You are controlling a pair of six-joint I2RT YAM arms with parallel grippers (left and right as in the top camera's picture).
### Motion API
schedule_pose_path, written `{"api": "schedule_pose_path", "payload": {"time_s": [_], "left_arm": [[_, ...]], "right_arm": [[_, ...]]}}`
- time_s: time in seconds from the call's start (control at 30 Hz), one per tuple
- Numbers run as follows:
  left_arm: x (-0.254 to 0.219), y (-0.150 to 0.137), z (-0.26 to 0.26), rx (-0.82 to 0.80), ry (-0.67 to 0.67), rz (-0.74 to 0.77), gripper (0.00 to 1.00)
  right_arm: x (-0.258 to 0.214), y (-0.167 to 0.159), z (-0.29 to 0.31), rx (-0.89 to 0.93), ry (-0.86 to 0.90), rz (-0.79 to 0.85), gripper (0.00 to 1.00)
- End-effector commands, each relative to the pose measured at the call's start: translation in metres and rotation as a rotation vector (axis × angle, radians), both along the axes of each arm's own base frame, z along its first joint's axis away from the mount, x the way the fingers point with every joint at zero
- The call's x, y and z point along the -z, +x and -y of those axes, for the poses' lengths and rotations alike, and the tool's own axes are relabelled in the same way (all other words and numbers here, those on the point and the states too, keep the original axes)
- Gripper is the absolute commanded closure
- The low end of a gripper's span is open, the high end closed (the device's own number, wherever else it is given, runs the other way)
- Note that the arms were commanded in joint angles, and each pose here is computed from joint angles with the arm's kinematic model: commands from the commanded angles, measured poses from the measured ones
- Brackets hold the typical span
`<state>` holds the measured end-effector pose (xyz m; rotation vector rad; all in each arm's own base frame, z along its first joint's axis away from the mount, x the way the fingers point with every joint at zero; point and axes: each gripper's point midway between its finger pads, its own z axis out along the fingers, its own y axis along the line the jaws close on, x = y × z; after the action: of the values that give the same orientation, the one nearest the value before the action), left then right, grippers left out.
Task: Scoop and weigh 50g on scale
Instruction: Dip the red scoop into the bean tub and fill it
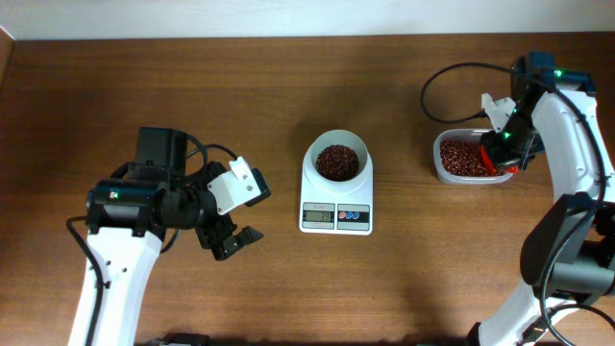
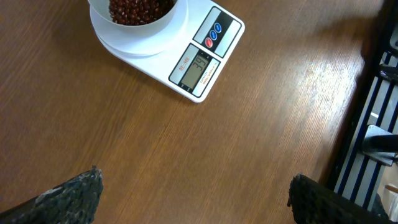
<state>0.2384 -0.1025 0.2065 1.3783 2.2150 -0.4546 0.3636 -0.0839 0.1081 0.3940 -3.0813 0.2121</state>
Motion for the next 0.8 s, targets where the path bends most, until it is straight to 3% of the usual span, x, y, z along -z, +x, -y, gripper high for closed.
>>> {"api": "schedule_pose_path", "payload": {"time_s": [0.0,0.37,0.77], "left_arm": [[-0.006,0.002,-0.001,-0.009,-0.006,0.013,0.01],[-0.006,0.002,-0.001,-0.009,-0.006,0.013,0.01],[-0.006,0.002,-0.001,-0.009,-0.006,0.013,0.01]], "right_arm": [[0.004,-0.017,-0.004,-0.02,0.028,-0.074,0.96],[0.003,-0.016,-0.05,-0.029,0.3,-0.053,0.96],[0.009,-0.019,-0.046,0.095,0.502,-0.015,0.96]]}}
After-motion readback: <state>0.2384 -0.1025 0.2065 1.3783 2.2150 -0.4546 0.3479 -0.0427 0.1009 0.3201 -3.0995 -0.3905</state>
